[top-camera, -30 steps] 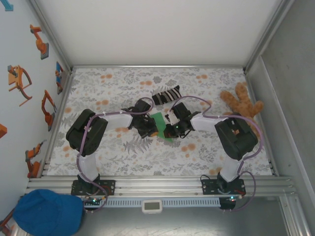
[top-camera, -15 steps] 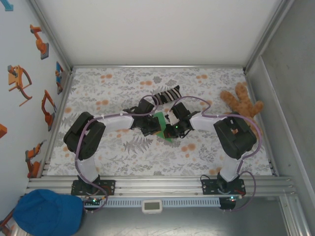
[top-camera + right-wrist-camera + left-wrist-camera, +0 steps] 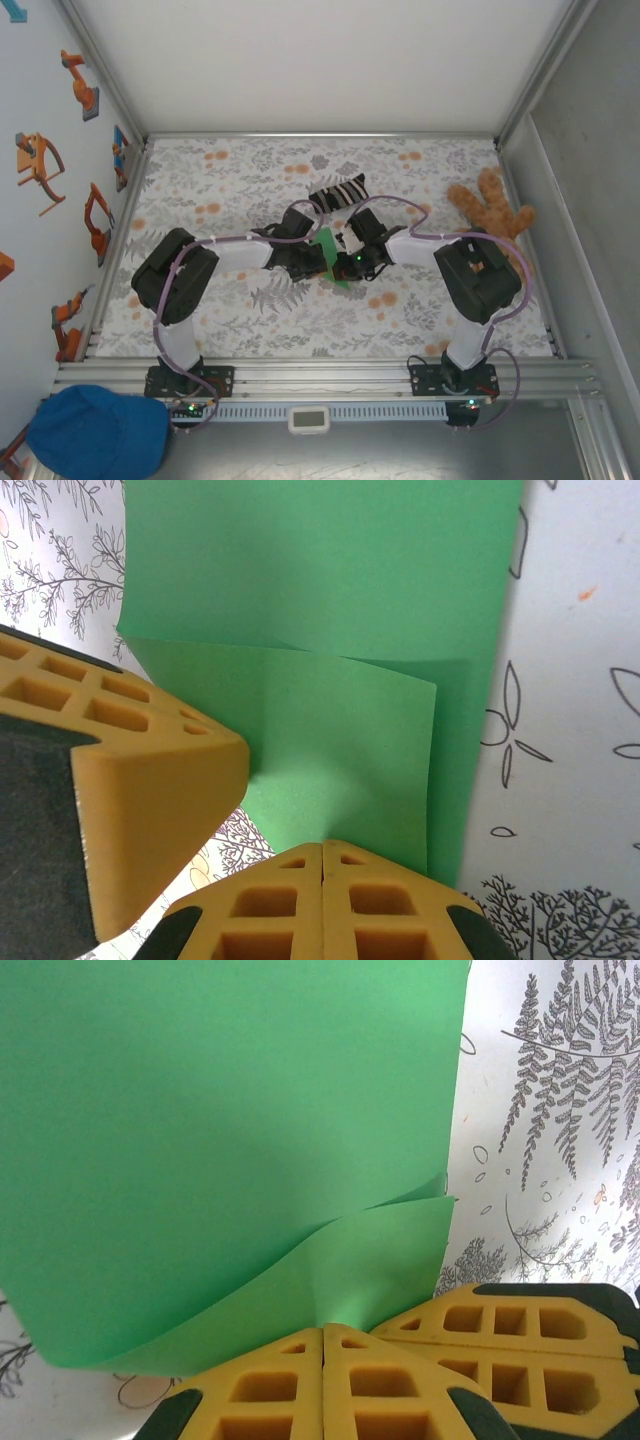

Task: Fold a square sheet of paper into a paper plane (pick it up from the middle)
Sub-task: Third fold the triangle at the center of the table.

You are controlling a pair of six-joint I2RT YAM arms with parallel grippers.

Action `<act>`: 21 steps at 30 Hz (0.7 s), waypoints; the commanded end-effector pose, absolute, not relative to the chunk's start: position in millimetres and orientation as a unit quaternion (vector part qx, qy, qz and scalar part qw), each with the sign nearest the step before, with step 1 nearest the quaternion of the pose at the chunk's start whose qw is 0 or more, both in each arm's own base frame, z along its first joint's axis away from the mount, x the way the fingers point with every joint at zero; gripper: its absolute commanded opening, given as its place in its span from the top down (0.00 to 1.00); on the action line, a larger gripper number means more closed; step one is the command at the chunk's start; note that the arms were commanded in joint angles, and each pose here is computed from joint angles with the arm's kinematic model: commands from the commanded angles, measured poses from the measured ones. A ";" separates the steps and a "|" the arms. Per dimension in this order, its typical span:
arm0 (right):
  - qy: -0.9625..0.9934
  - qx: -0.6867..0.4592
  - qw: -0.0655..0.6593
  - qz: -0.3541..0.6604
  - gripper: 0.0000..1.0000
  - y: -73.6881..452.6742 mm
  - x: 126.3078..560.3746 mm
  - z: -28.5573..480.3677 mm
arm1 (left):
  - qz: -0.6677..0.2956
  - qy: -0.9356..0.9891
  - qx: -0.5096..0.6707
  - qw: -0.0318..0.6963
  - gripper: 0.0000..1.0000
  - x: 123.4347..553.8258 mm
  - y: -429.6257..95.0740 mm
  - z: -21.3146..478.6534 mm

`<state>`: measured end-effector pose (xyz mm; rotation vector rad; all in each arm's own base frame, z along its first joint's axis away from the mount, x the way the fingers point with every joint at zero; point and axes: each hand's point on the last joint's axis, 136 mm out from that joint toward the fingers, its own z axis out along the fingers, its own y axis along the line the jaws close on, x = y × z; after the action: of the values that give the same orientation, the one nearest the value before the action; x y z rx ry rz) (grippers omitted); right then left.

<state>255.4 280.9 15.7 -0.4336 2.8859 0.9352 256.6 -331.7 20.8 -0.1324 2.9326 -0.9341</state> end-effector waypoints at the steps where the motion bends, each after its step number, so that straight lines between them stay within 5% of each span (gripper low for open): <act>1: 0.959 -0.121 0.003 0.258 1.00 264.1 243.5 -8.7 | -0.302 0.953 -0.027 0.023 0.95 251.3 -333.1 12.4; 21: 0.971 -0.116 -0.042 0.204 1.00 236.1 217.8 -28.7 | -0.267 0.962 -0.021 0.054 0.96 259.2 -273.0 -27.6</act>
<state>254.4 279.3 14.6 -0.4268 2.8962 0.9251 260.1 -324.3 11.2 0.0214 2.8269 -1.0725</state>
